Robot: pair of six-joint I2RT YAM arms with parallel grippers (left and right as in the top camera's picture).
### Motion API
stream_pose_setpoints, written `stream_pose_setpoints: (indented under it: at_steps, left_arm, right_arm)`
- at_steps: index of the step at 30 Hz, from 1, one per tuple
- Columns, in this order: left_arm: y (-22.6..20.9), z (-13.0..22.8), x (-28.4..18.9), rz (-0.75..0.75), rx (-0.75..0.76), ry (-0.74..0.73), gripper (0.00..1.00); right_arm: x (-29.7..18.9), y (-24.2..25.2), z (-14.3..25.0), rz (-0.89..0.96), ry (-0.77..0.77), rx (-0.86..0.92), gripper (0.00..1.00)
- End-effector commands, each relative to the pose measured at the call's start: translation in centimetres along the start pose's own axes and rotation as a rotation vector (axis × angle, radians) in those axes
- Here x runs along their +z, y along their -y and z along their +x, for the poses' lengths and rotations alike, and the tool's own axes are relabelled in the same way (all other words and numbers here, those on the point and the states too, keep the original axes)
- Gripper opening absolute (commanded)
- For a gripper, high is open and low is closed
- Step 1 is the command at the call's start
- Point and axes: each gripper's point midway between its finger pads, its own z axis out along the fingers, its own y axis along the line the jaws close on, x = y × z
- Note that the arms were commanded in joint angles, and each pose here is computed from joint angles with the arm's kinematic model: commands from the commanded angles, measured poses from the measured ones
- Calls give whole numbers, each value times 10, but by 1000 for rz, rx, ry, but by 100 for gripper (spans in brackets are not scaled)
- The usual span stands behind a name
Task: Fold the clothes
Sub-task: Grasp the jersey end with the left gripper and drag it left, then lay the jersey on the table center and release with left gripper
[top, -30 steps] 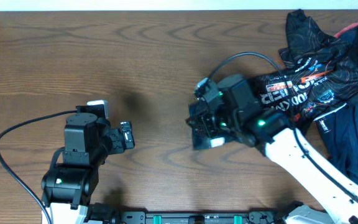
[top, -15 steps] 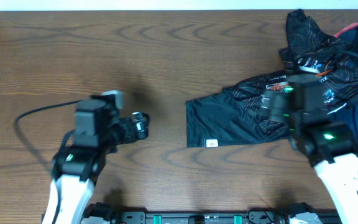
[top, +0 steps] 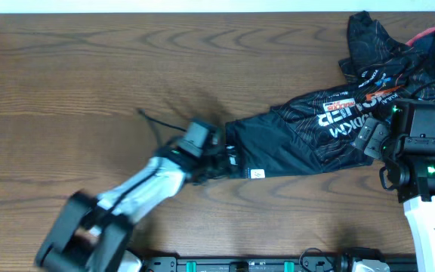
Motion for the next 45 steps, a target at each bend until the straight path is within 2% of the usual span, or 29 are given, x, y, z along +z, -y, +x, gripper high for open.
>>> stream_pose_setpoints:
  at_steps: [1, 4, 6, 7, 8, 9, 10, 14, 18, 22, 27, 28, 31, 32, 36, 39, 42, 45]
  left_arm:
    - [18, 18, 32, 37, -102, -38, 98]
    - [47, 21, 56, 136, -27, -7, 88]
    - [58, 17, 67, 172, 13, 40, 73]
    - [58, 12, 70, 171, 17, 66, 57]
    - [54, 5, 71, 155, 13, 100, 29]
    - [48, -2, 70, 132, 5, 132, 6]
    - [43, -10, 68, 116, 10, 160, 6]
    - [30, -47, 43, 102, 81, 233, 6]
    - [-4, -91, -14, 28, 79, 333, 6]
    - [-70, -140, -102, -124, -30, 518, 6]
    - [-161, -193, -232, -250, -226, 843, 6]
    - [-175, -198, -250, -252, -264, 883, 14]
    - [-207, -202, -282, -227, -346, 936, 91]
    - [-210, -201, -284, -212, -356, 934, 98]
    - [-191, -196, -267, -70, -357, 846, 98]
    - [-154, -182, -231, 21, -308, 694, 98]
    - [-130, -157, -189, 10, -289, 533, 97]
    - [-131, -126, -143, -115, -326, 391, 98]
  right_arm:
    - [-3, 6, -4, 19, 15, 13, 99]
    - [-3, 7, -2, 22, 7, 10, 99]
    - [-3, 7, 0, 25, -2, 7, 99]
    - [-3, 8, 2, 27, -7, 5, 99]
    - [-3, 8, 3, 29, -12, 3, 99]
    - [-4, 9, 5, 31, -18, 1, 99]
    - [-4, 9, 6, 33, -24, -1, 99]
    - [-4, 11, 9, 40, -38, -14, 99]
    - [-4, 12, 10, 43, -38, -17, 99]
    - [-4, 12, 10, 43, -39, -17, 99]
    - [-4, 12, 10, 42, -39, -17, 99]
    - [-4, 12, 10, 42, -40, -17, 99]
    - [-4, 12, 10, 42, -40, -18, 99]
    - [-4, 12, 10, 42, -41, -20, 99]
    - [-4, 11, 10, 39, -42, -29, 99]
    - [-4, 11, 10, 39, -42, -29, 99]
    - [-4, 11, 10, 39, -42, -29, 99]
    - [-4, 11, 11, 40, -44, -30, 99]
